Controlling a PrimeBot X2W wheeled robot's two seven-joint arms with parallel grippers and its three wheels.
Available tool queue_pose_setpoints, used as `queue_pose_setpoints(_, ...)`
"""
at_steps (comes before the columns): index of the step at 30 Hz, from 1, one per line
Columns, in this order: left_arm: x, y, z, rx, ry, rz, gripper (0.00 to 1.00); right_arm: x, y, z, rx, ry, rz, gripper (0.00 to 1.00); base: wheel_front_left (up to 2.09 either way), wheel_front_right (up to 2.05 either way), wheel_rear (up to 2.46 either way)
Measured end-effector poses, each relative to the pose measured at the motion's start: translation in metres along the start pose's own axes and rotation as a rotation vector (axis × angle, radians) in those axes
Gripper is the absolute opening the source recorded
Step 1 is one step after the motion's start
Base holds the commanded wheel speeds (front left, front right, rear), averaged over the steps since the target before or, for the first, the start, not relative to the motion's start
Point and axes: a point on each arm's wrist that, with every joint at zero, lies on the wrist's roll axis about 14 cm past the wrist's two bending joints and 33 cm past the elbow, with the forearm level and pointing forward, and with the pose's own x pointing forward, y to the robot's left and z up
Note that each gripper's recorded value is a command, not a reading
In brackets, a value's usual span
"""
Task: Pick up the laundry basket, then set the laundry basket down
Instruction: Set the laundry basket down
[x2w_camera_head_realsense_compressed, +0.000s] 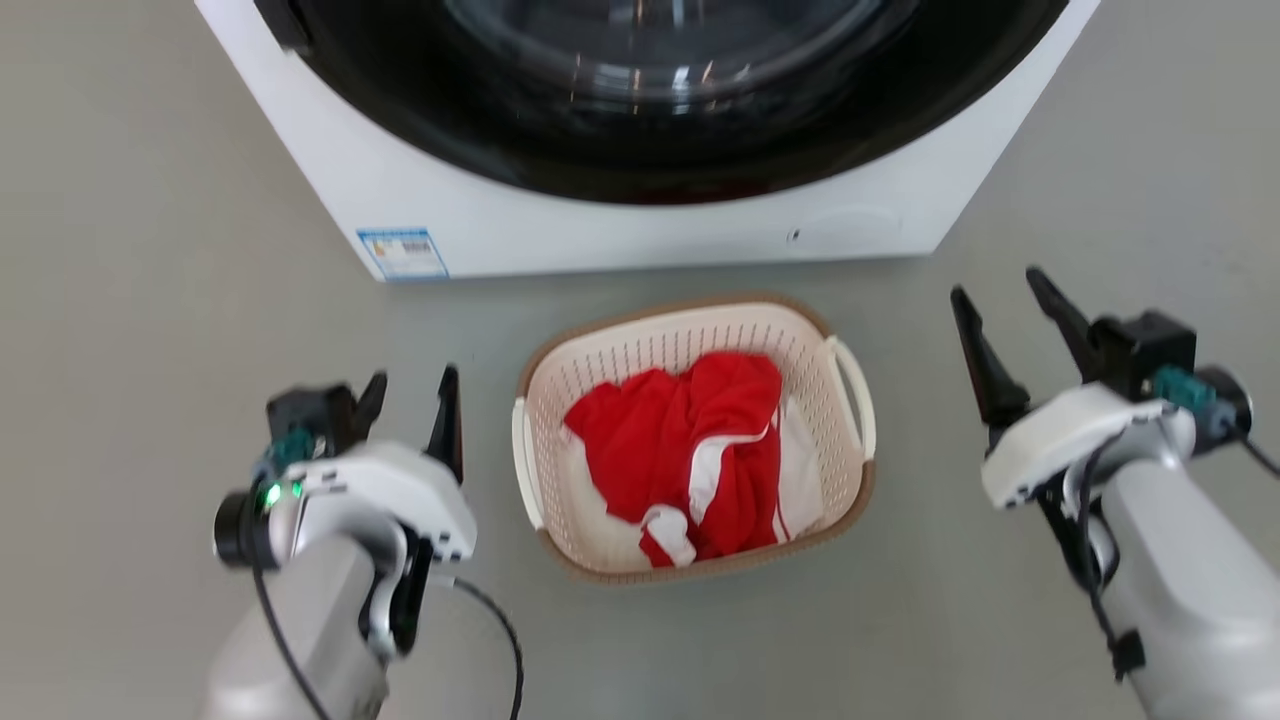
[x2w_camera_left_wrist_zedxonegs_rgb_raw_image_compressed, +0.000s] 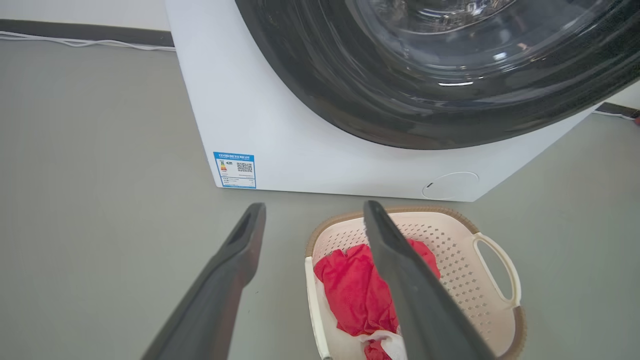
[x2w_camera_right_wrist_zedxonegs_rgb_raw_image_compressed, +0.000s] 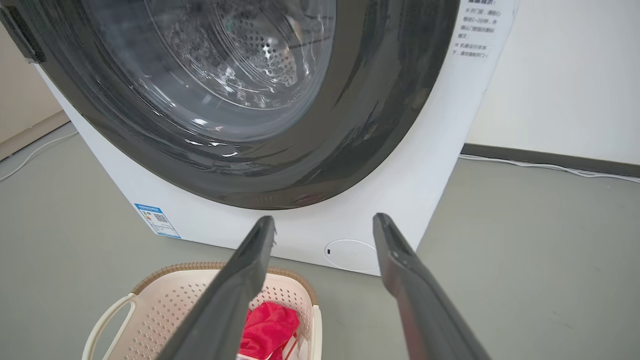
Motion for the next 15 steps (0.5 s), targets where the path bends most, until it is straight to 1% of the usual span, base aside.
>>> queue_pose_setpoints(3,-0.016,0.003,0.005,-0.01,-0.032,0.008,1.0,-0.017,0.002,0.003,0.013,-0.014,-0.013,1.0,0.0,0.0,0.0)
queue_pose_setpoints(5,-0.037,0.01,0.011,-0.028,-0.075,0.025,1.0,-0.038,0.003,0.004,0.025,-0.029,-0.032,1.0,0.0,0.0,0.0)
queue_pose_setpoints(12,-0.073,0.017,0.013,-0.031,-0.128,0.03,1.0,-0.072,0.002,0.006,0.039,-0.058,-0.071,1.0,0.0,0.0,0.0)
queue_pose_setpoints(15,-0.093,0.017,0.015,-0.054,-0.165,0.031,1.0,-0.09,0.004,0.008,0.057,-0.079,-0.087,1.0,0.0,0.0,0.0)
